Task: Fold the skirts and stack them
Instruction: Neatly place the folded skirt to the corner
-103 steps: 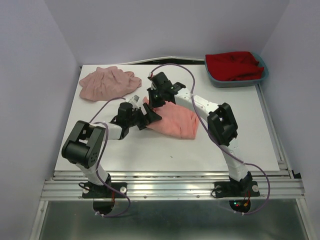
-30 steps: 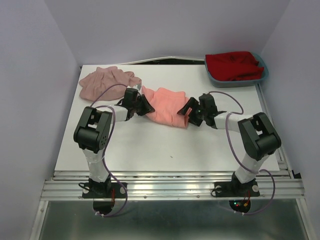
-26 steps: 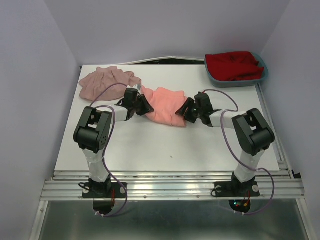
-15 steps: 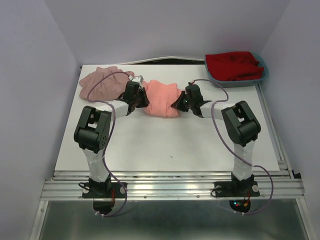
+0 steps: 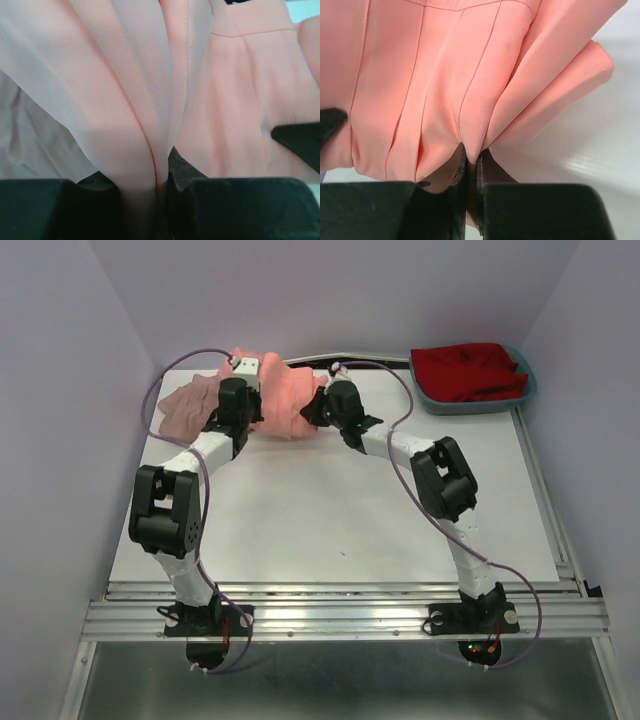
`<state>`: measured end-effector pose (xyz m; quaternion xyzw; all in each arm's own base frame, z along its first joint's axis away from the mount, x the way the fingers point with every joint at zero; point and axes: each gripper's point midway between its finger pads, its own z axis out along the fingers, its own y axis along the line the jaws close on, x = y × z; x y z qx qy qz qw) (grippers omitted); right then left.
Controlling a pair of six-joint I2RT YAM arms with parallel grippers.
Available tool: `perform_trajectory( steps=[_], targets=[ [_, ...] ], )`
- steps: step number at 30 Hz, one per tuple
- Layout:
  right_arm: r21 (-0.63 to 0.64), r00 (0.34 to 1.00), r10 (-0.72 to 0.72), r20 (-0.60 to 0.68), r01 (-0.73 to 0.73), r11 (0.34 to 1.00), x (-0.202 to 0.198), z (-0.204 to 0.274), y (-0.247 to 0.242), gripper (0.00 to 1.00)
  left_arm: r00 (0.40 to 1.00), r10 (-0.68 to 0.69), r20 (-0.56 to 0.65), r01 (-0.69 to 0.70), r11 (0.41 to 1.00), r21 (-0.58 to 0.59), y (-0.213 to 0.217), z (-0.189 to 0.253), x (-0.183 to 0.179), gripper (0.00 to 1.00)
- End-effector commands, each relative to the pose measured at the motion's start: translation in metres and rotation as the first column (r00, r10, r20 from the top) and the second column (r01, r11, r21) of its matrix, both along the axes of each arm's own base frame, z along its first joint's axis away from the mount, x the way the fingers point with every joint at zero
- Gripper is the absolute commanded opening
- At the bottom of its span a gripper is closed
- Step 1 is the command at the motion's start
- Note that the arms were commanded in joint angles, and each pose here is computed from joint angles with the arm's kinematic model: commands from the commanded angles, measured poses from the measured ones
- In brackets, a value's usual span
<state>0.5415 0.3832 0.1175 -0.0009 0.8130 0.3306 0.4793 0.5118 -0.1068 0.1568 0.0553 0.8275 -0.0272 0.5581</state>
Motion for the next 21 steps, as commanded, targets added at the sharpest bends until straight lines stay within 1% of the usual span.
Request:
perform_trajectory(
  steps=[1, 2, 3, 4, 5, 6, 7, 8, 9, 10, 11, 12, 13, 14, 15, 16, 17, 18, 19, 20, 21],
  targets=[
    [0.048, 0.961, -0.107, 0.256, 0.098, 0.994, 0.034, 0.082, 0.003, 0.01, 0.954, 0.046, 0.295, -0.044, 0.999, -0.012, 0.036, 0.113, 0.024, 0.00],
    [0.072, 0.949, -0.099, 0.300, 0.081, 0.994, 0.035, 0.098, 0.012, 0.01, 0.946, 0.076, 0.316, -0.071, 0.997, -0.029, 0.052, 0.123, 0.028, 0.00],
    [0.082, 0.942, -0.096, 0.321, 0.073, 0.994, 0.037, 0.103, 0.015, 0.01, 0.942, 0.087, 0.323, -0.076, 0.996, -0.046, 0.059, 0.127, 0.029, 0.00],
    [0.074, 0.939, -0.090, 0.333, 0.069, 0.995, 0.042, 0.095, 0.018, 0.01, 0.939, 0.107, 0.327, -0.091, 0.994, -0.062, 0.069, 0.130, 0.031, 0.00],
    [0.082, 0.932, -0.084, 0.352, 0.058, 0.995, 0.042, 0.096, 0.025, 0.01, 0.936, 0.128, 0.327, -0.106, 0.991, -0.084, 0.077, 0.131, 0.035, 0.00],
    [0.122, 0.911, -0.108, 0.398, 0.065, 0.990, 0.049, 0.114, 0.028, 0.01, 0.929, 0.159, 0.333, -0.136, 0.986, -0.092, 0.095, 0.133, 0.037, 0.00],
    [0.119, 0.911, -0.111, 0.396, 0.070, 0.990, 0.055, 0.097, 0.031, 0.01, 0.926, 0.174, 0.336, -0.151, 0.984, -0.096, 0.104, 0.133, 0.038, 0.00],
    [0.167, 0.887, -0.117, 0.447, 0.046, 0.985, 0.056, 0.116, 0.042, 0.01, 0.920, 0.187, 0.345, -0.159, 0.981, -0.108, 0.110, 0.134, 0.039, 0.00],
    [0.186, 0.875, -0.121, 0.469, 0.036, 0.982, 0.058, 0.118, 0.045, 0.01, 0.911, 0.223, 0.347, -0.194, 0.974, -0.115, 0.134, 0.134, 0.038, 0.00],
    [0.205, 0.865, -0.128, 0.485, 0.030, 0.978, 0.062, 0.119, 0.048, 0.01, 0.906, 0.236, 0.351, -0.207, 0.971, -0.117, 0.142, 0.134, 0.038, 0.00],
    [0.196, 0.869, -0.127, 0.479, 0.035, 0.980, 0.069, 0.094, 0.052, 0.01, 0.903, 0.251, 0.349, -0.224, 0.968, -0.117, 0.151, 0.129, 0.035, 0.00],
    [0.233, 0.836, -0.136, 0.532, 0.010, 0.972, 0.067, 0.118, 0.063, 0.01, 0.892, 0.255, 0.372, -0.226, 0.967, -0.121, 0.158, 0.132, 0.035, 0.00],
    [0.243, 0.827, -0.123, 0.548, -0.017, 0.970, 0.063, 0.119, 0.075, 0.01, 0.888, 0.265, 0.375, -0.224, 0.963, -0.150, 0.163, 0.132, 0.034, 0.00],
    [0.251, 0.817, -0.130, 0.562, -0.019, 0.968, 0.066, 0.120, 0.077, 0.01, 0.882, 0.291, 0.371, -0.250, 0.956, -0.156, 0.178, 0.127, 0.032, 0.00],
    [0.236, 0.828, -0.127, 0.547, -0.007, 0.972, 0.069, 0.086, 0.087, 0.01, 0.876, 0.308, 0.371, -0.259, 0.950, -0.176, 0.184, 0.126, 0.033, 0.00],
    [0.248, 0.816, -0.139, 0.561, -0.005, 0.969, 0.069, 0.084, 0.093, 0.01, 0.872, 0.320, 0.369, -0.269, 0.945, -0.185, 0.191, 0.125, 0.033, 0.00],
    [0.297, 0.780, -0.184, 0.598, -0.002, 0.955, 0.071, 0.108, 0.090, 0.01, 0.871, 0.338, 0.356, -0.287, 0.939, -0.189, 0.202, 0.116, 0.034, 0.00],
    [0.290, 0.786, -0.189, 0.588, 0.013, 0.957, 0.071, 0.082, 0.096, 0.01, 0.870, 0.344, 0.353, -0.294, 0.937, -0.190, 0.206, 0.113, 0.036, 0.00],
    [0.302, 0.780, -0.222, 0.585, 0.044, 0.952, 0.070, 0.081, 0.096, 0.01, 0.868, 0.361, 0.341, -0.311, 0.931, -0.192, 0.212, 0.106, 0.036, 0.00],
    [0.290, 0.795, -0.217, 0.567, 0.054, 0.955, 0.071, 0.065, 0.096, 0.01, 0.874, 0.369, 0.317, -0.320, 0.927, -0.196, 0.217, 0.093, 0.040, 0.00],
    [0.291, 0.800, -0.214, 0.561, 0.051, 0.955, 0.070, 0.058, 0.096, 0.01, 0.872, 0.384, 0.304, -0.335, 0.920, -0.201, 0.226, 0.086, 0.040, 0.00]
  ],
)
